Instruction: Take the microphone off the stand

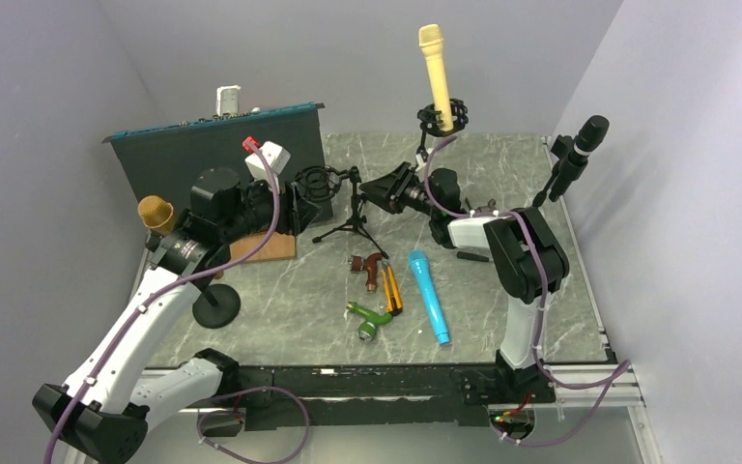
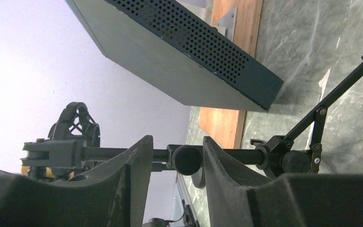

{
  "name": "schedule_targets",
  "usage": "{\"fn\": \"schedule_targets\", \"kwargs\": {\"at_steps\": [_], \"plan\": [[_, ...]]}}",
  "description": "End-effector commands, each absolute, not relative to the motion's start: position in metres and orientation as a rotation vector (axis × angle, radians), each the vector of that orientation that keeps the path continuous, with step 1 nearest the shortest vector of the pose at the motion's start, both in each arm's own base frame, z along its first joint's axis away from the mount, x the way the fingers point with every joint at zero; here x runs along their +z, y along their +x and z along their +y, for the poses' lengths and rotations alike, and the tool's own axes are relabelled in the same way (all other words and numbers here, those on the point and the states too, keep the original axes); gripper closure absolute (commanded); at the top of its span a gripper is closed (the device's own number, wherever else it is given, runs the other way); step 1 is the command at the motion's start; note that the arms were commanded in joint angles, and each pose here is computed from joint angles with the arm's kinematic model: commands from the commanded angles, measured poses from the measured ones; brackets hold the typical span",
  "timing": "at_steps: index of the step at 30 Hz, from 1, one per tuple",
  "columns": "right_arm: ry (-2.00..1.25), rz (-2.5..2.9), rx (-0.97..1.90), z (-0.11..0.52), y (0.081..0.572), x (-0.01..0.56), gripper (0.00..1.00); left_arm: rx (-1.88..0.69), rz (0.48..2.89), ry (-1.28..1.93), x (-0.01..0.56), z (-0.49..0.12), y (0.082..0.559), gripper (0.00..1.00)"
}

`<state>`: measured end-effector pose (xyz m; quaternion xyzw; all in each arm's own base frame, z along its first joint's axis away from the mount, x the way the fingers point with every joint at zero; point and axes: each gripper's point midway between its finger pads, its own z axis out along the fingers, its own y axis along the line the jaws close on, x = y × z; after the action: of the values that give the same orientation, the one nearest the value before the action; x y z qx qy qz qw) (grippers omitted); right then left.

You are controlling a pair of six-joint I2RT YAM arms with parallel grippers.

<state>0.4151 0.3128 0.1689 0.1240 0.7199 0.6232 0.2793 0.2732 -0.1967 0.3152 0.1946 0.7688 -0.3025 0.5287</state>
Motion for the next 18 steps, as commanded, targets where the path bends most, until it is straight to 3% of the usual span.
{"fn": "schedule_targets", "kwargs": {"at_steps": [1,11,18], "plan": [[0.334,1.897,1.718,0.319,0.421,0.18,0.57,-0.744,1.777,0.459,0.33,-0.198,0.272,0.45],[0.33,1.895,1.73,0.32,0.413,0.173,0.69,-0.746,1.782,0.463,0.329,-0.199,0.273,0.45],[0.339,1.873,1.757,0.318,0.407,0.173,0.67,-0.742,1.789,0.462,0.327,-0.199,0.273,0.45]]}}
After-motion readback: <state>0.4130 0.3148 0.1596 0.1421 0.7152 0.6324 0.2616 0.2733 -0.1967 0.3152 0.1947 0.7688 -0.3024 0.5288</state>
